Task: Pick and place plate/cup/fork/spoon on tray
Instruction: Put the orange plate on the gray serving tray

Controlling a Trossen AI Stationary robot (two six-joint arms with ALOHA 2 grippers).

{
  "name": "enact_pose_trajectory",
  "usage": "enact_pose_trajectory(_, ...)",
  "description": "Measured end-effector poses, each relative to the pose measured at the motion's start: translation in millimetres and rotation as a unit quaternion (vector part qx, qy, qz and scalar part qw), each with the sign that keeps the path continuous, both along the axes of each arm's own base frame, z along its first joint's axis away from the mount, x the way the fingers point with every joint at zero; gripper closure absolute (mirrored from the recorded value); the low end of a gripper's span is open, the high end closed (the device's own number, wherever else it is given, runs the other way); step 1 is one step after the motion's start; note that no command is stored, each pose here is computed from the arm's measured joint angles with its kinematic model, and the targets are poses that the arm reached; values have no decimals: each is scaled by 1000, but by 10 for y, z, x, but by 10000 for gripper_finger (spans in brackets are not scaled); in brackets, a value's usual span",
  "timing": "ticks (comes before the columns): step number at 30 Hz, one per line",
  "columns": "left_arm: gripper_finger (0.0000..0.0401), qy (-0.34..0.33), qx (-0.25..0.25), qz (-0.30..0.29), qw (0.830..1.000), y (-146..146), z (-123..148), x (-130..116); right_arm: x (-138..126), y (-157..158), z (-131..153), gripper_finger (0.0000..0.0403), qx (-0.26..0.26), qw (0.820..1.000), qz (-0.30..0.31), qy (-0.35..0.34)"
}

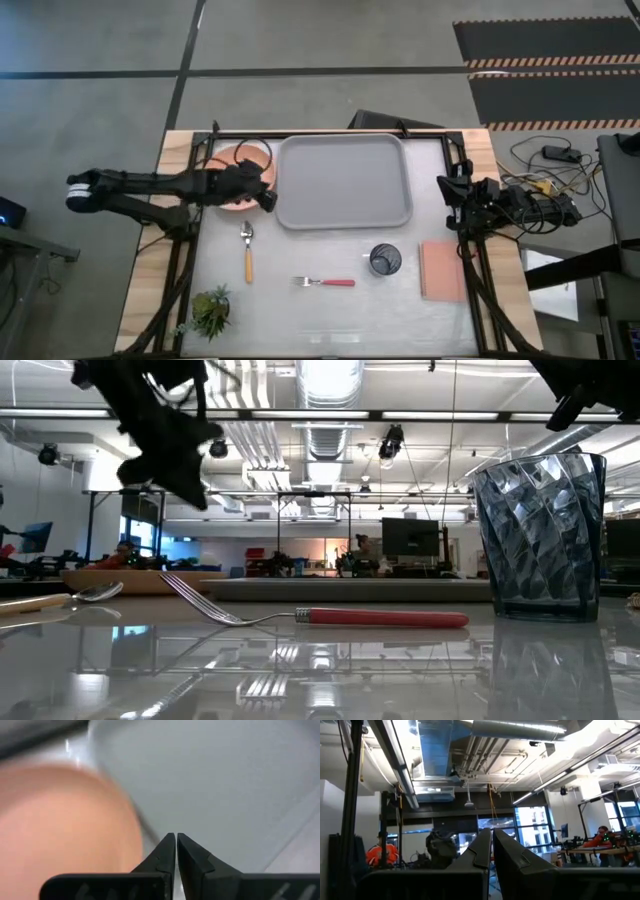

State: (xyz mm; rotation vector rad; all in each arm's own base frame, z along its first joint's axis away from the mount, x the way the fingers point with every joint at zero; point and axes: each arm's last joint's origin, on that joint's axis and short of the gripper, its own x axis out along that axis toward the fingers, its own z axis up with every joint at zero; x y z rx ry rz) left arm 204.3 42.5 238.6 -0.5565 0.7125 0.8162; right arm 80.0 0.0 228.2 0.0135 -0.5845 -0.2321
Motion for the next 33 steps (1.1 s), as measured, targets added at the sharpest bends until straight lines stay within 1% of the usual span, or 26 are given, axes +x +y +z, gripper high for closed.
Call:
enact_pose_trajectory(4,401,74,-79,9,994,124,-213,-3,7,1,-9,394,2,1000,2,6)
enact_pose_trajectory(7,401,128,-118,15,985,187,-342,0,7,1,-10,394,2,1000,2,6)
enact_pose_trajectory(9,401,158,-122,11,980,214,-396,19,8,1,-11,394,2,1000,2,7)
enact_pose_trajectory(11,401,172,-124,-1,977,224,-424,57,8,1,-12,394,2,1000,2,7)
enact_pose_trajectory(15,401,175,-132,-31,975,234,-413,136,10,1,-15,394,2,1000,2,9)
enact_pose_trajectory(20,397,170,-154,-69,971,217,-394,156,14,1,-20,394,1,1000,1,13)
enact_pose_trajectory(24,365,170,-154,-74,970,210,-392,136,17,2,-25,394,0,1000,1,16)
enact_pose_trajectory(31,273,176,-129,-65,974,225,-420,134,18,2,-26,394,0,1000,1,17)
enact_pose_trajectory(33,254,175,-121,-62,975,228,-461,130,18,2,-26,394,0,1000,1,16)
